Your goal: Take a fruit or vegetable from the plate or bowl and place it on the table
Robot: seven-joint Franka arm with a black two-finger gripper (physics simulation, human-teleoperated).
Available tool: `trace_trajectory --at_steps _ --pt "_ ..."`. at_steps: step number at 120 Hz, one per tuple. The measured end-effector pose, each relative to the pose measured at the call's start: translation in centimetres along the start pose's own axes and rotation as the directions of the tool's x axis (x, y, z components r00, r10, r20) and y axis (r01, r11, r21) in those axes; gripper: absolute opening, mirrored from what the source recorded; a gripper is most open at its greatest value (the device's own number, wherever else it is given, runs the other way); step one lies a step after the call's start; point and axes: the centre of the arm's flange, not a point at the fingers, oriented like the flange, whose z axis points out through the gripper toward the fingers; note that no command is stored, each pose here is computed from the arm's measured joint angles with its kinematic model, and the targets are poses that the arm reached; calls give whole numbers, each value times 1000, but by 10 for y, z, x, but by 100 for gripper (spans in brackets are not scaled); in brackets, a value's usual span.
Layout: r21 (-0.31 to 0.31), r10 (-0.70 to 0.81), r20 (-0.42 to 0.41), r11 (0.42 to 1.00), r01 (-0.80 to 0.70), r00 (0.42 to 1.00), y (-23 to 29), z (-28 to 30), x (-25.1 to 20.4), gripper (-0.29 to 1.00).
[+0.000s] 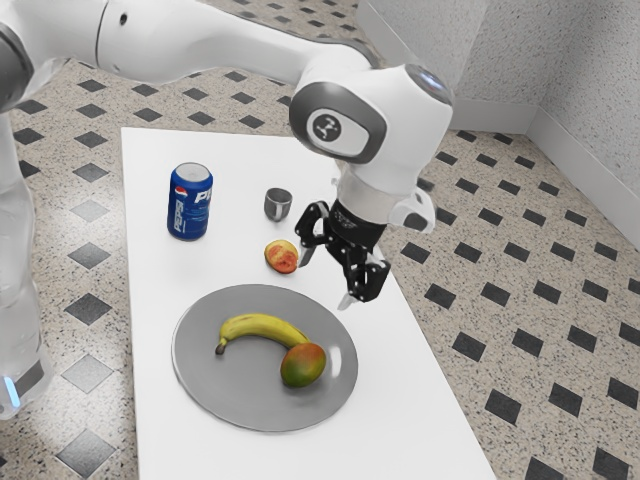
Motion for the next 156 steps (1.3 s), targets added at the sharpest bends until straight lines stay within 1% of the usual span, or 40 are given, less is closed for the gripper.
trace_trajectory --at_steps 18,28,38,56,68,80,94,115,156 --pt "24 -77 -20 997 77 997 23 32 -23 70" --pt "15 -127 -38 992 128 991 26 47 -27 70" --pt "-6 -176 -51 984 176 983 28 56 -23 70" --pt "-36 -233 -65 972 231 970 35 67 -25 70" --pt "-46 -269 -69 963 266 961 36 75 -24 70" --pt "-42 -301 -67 953 299 951 34 90 -24 70" --pt "-41 -325 -67 945 323 943 34 105 -26 70" --pt "-71 -349 -94 936 344 932 30 101 -40 70" --pt "-64 -385 -63 922 382 921 37 133 -25 70"
